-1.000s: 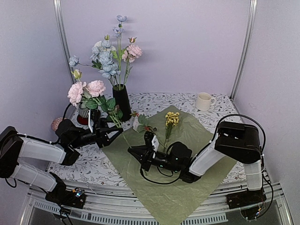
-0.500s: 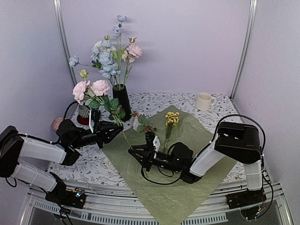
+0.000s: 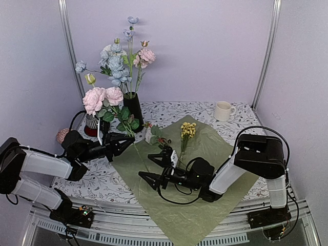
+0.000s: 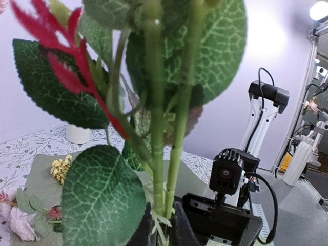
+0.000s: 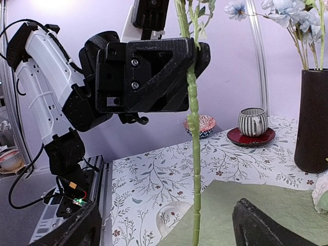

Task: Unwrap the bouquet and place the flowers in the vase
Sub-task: Pass from the right arm to the left, then place the fake flower in the vase.

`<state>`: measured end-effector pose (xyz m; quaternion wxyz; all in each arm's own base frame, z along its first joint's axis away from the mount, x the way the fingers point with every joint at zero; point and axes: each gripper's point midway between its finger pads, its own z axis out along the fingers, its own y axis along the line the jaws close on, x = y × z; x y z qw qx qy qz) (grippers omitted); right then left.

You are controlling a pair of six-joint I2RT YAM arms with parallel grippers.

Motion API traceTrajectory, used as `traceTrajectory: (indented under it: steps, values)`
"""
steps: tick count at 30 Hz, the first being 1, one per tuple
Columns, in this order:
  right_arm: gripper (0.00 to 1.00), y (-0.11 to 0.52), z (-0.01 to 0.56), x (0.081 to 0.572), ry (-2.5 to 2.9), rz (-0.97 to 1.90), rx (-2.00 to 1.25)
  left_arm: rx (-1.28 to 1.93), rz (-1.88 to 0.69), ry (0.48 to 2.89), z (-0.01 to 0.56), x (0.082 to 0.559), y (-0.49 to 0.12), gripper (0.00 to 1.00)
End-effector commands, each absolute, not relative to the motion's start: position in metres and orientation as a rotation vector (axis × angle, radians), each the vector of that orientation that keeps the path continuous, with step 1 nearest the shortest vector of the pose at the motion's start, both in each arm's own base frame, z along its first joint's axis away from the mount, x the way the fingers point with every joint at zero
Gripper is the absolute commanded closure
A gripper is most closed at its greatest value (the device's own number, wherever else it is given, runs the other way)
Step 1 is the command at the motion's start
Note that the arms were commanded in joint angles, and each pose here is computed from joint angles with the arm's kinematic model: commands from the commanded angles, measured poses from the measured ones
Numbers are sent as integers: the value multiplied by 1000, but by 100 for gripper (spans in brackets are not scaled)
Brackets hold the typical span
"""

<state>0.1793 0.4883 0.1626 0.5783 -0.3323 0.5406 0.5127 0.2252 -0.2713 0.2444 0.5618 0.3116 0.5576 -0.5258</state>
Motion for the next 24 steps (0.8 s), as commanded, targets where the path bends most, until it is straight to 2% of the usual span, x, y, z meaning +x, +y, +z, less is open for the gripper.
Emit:
traceTrajectory:
  steps: [1,3,14,24]
  values:
    - [6,484,161,176,1244,1206,-763,742,-1206,1309,246,228,-273,96]
    - [0,484,161,176,1244,1207,-764,739,-1197,1315,245,229,-272,96]
    - [1,475,163,173,1220,1215,-747,716,-1129,1341,242,238,-269,97]
    - [1,463,166,171,1197,1214,-721,450,-851,1435,237,273,-225,100]
